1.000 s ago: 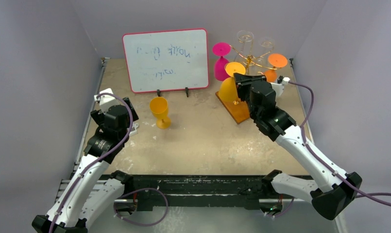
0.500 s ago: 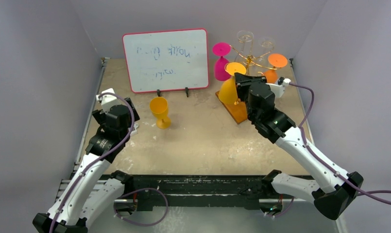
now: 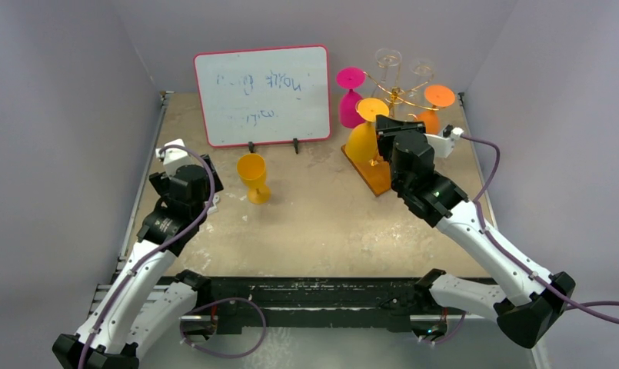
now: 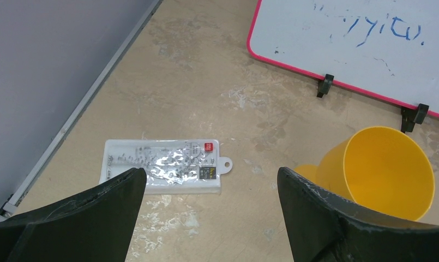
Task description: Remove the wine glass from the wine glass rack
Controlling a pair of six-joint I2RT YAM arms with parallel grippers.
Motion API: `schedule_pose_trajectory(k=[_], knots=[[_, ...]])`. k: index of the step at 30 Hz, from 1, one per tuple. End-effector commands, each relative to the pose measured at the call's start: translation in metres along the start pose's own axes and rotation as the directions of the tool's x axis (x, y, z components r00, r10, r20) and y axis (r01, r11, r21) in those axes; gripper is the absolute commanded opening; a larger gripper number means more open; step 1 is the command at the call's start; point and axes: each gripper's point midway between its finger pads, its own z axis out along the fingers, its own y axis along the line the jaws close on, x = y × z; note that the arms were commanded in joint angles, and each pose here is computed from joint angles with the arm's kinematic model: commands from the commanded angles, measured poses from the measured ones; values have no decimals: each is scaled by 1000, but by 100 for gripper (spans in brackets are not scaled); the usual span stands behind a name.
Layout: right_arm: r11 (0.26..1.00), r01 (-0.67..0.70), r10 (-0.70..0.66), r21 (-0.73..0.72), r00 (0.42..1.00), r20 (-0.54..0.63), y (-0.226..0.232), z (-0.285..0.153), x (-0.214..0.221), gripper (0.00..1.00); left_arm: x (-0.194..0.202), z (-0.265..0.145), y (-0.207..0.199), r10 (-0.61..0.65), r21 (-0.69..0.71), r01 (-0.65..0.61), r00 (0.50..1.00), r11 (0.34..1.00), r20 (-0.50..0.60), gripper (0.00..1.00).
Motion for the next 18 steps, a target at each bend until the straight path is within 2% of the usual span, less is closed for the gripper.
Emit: schedule_pose_trajectory(k=[1, 7, 10, 12, 17, 18], knots=[[999, -43, 45, -30, 997, 70, 13, -2, -16, 29, -6, 1, -6, -8, 25, 7, 1000, 1000, 22, 89], [1000, -20, 21, -19, 997, 80, 16, 4, -13, 28, -5, 1, -6, -2, 25, 2, 1000, 1000, 17, 89], [999, -20, 22, -27, 997, 74, 18, 4, -12, 23, -5, 1, -6, 1, 24, -1, 1000, 1000, 16, 89], [999, -18, 20, -33, 997, 75, 20, 3, -13, 19, -5, 1, -6, 0, 24, -1, 1000, 1000, 17, 89], [999, -19, 22, -50, 997, 74, 24, -3, -19, 0, -4, 1, -6, 2, 29, -3, 1000, 1000, 15, 89], [999, -24, 27, -48, 997, 73, 23, -4, -20, 0, -5, 0, -7, 0, 30, 0, 1000, 1000, 18, 89]])
